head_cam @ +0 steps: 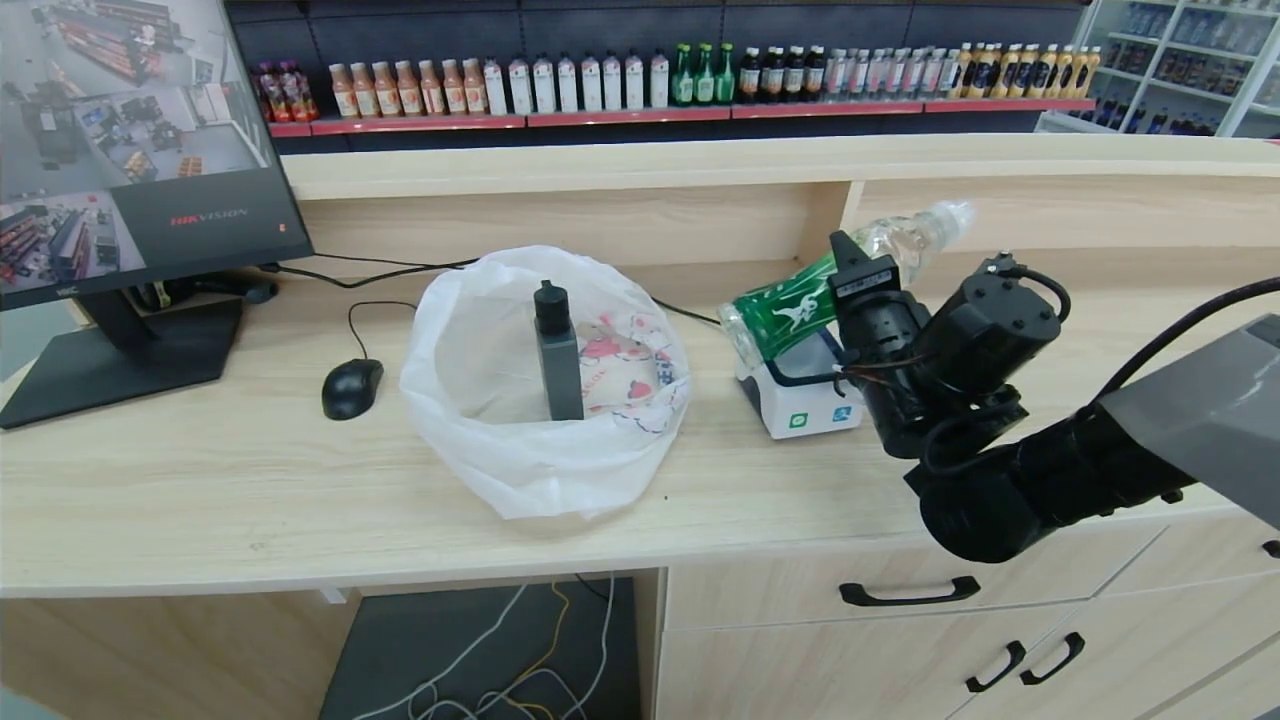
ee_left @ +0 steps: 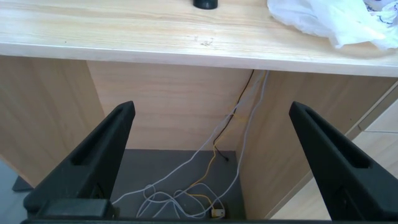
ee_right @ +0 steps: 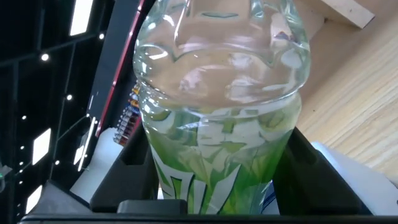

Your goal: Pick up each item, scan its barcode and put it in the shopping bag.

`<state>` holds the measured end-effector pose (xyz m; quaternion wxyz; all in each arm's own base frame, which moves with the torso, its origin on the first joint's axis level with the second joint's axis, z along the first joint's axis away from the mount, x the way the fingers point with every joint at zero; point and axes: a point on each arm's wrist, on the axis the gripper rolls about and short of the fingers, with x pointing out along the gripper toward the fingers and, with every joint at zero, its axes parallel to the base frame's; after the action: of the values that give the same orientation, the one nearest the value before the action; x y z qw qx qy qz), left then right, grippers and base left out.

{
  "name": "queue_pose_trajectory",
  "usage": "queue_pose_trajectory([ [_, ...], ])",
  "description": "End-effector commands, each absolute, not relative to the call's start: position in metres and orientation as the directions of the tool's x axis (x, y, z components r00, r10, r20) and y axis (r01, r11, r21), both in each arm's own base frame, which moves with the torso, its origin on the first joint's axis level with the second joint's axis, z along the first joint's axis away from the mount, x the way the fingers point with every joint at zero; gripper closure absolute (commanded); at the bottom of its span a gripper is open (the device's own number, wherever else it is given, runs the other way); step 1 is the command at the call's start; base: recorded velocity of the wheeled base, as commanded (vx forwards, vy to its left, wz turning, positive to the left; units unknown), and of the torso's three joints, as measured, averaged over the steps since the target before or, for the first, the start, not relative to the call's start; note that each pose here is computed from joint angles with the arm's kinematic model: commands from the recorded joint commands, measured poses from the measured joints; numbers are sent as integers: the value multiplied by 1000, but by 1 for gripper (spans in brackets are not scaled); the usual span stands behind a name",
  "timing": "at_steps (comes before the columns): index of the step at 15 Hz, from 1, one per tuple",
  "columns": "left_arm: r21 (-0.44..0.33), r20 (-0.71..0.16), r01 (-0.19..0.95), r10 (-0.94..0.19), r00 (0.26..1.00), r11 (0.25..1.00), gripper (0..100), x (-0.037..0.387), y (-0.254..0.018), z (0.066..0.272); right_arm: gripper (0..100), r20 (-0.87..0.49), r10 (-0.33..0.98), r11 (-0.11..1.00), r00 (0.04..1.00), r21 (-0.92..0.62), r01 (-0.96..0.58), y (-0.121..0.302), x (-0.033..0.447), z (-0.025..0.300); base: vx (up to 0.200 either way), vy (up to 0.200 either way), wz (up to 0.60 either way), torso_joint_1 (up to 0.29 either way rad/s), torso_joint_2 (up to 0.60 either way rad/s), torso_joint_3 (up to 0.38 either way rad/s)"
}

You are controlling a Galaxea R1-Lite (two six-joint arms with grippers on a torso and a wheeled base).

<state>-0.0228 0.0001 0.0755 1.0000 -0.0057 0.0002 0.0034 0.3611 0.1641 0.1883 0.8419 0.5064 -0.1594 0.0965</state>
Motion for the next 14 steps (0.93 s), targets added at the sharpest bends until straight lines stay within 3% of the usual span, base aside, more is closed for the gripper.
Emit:
queue_pose_trajectory([
  [1, -12, 0, -8, 8, 1000, 1000, 0, -23, 0, 75, 100, 373, -5, 466, 928, 822, -328, 162, 361, 191, 0, 0, 0, 0, 0, 0],
  [4, -12, 0, -8, 8, 1000, 1000, 0, -23, 0, 75, 100, 401, -42, 455, 915, 823, -340, 145, 356, 209, 0, 0, 0, 0, 0, 0],
  [7, -12, 0, -8, 8, 1000, 1000, 0, -23, 0, 75, 100, 381, -83, 470, 921, 830, -302, 126, 361, 203, 0, 0, 0, 0, 0, 0],
  [14, -12, 0, -8, 8, 1000, 1000, 0, -23, 0, 75, 100, 373, -84, 462, 924, 836, -295, 124, 361, 201, 0, 0, 0, 0, 0, 0],
])
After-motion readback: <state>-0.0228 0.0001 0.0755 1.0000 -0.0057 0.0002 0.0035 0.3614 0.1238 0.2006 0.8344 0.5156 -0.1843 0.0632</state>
